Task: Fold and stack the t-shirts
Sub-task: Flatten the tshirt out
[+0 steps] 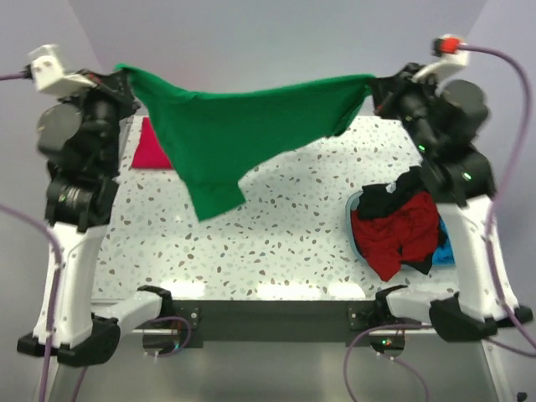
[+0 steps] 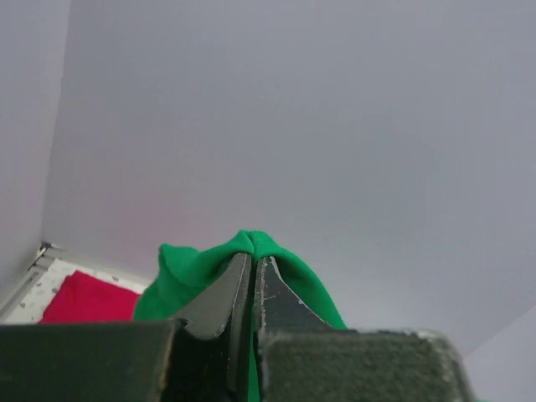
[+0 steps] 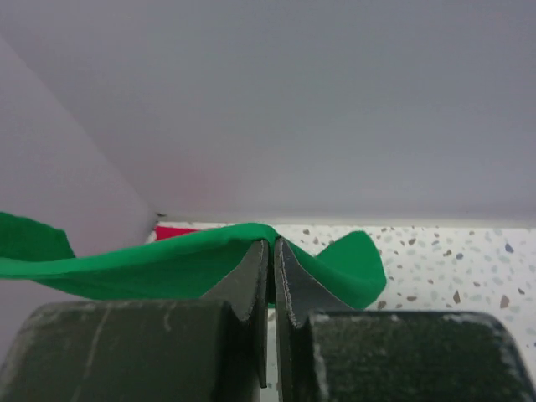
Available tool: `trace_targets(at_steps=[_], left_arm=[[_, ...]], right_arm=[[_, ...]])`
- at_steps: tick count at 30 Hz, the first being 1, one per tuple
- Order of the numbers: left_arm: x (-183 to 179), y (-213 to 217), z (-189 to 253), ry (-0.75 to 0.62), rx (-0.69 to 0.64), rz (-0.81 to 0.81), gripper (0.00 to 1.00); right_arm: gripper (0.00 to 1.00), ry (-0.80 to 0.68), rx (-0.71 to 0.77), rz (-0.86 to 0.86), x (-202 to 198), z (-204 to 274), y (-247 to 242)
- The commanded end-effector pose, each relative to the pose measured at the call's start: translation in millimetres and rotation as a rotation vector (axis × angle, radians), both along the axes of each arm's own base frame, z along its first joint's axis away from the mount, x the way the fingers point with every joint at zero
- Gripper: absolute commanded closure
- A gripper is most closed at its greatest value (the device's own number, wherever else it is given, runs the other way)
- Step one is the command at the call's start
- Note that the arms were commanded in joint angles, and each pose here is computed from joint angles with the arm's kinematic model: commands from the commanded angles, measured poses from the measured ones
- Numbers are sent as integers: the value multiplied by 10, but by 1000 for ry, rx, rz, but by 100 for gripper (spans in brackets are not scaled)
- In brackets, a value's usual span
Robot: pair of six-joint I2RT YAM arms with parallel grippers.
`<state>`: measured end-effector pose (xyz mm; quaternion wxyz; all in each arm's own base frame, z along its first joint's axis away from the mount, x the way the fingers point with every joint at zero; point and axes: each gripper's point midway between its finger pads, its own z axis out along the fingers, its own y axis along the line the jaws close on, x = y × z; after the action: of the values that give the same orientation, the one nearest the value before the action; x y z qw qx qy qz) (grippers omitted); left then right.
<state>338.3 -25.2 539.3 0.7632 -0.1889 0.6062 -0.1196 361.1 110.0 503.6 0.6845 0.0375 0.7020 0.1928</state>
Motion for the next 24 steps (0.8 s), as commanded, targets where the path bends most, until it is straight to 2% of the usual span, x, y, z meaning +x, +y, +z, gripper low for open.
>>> trace_targets(at_steps=[1, 5, 8, 11, 14, 17, 19, 22, 23, 24], left_arm=[[-398, 119, 194, -6, 2, 15, 100], [-1248, 293, 836, -190, -10, 18, 100], [-1670, 408, 1125, -281, 8, 41, 100], [-2075, 516, 1348, -346, 13, 62, 100], [-2327, 561, 1494, -407, 24, 66, 100], [-2310, 543, 1520, -411, 45, 62, 100], [-2115, 529, 1449, -366, 53, 74, 100], [-1614, 492, 1151, -256, 77, 103, 100], [-1283, 476, 929, -190, 87, 128, 100], [-1108, 480, 794, -152, 92, 148, 100]], right_arm=[[100, 45, 22, 68, -459, 61, -2], [100, -76, 50, 185, -1182, 557, -9], [100, -145, 60, 235, -1554, 813, -33], [100, -157, 61, 262, -1764, 856, -49], [100, -162, 62, 305, -1882, 835, -7], [100, -135, 64, 304, -1833, 738, 8], [100, -123, 73, 268, -1739, 687, -26], [100, -62, 72, 244, -1436, 461, 29], [100, -30, 69, 232, -1285, 328, 55], [100, -2, 67, 222, -1158, 228, 78]])
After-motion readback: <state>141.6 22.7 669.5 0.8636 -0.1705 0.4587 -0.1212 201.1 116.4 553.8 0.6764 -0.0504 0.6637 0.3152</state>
